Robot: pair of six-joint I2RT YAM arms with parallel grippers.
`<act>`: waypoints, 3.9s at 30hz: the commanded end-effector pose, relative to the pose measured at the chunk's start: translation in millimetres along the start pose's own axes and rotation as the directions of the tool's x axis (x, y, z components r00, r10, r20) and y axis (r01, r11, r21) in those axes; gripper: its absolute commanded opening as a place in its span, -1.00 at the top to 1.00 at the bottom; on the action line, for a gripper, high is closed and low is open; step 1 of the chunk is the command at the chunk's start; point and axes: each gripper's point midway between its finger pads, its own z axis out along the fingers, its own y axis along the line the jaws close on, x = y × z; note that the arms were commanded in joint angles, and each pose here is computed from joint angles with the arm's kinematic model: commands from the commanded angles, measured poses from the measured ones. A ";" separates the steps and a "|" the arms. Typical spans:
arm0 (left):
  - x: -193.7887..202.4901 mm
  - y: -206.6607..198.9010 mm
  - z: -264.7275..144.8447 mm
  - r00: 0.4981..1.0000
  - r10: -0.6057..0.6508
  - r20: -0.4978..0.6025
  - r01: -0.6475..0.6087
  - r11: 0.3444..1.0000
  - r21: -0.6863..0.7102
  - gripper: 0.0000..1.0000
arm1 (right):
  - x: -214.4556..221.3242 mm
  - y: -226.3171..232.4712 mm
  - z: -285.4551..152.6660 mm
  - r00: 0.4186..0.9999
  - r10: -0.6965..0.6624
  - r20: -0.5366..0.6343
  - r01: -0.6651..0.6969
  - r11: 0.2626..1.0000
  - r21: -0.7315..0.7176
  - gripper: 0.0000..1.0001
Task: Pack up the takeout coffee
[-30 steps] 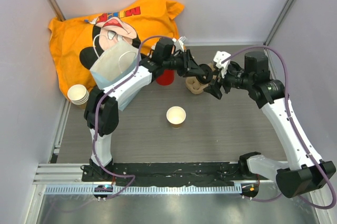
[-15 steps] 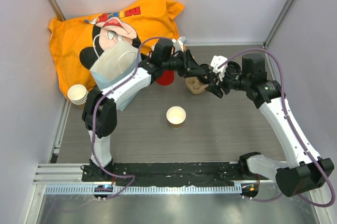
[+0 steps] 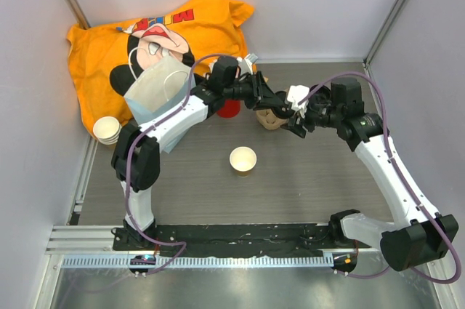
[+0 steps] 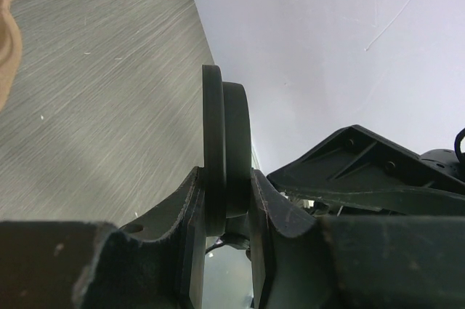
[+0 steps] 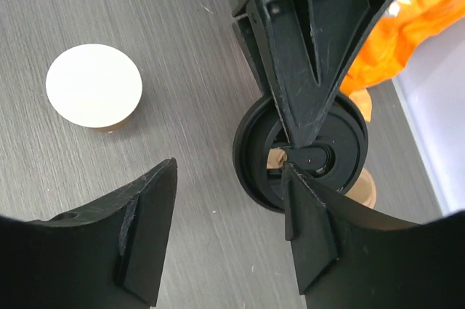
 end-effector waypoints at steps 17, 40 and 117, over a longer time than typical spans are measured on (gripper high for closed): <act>1.9 -48.4 -21.3 0.996 0.088 0.024 -0.090 0.991 0.096 0.99 | -7.0 -1.9 8.7 0.995 -0.063 0.075 0.066 0.997 -0.042 0.04; 9.3 -45.2 -14.1 0.994 0.109 0.002 -0.108 0.989 0.096 0.88 | -15.0 -13.6 12.6 0.996 -0.020 0.088 0.022 1.000 -0.023 0.72; 118.3 193.4 -95.8 0.158 0.867 -0.472 -0.962 0.243 0.124 -0.98 | -35.0 -22.6 -65.4 0.998 0.032 -0.055 -0.021 0.981 0.192 0.98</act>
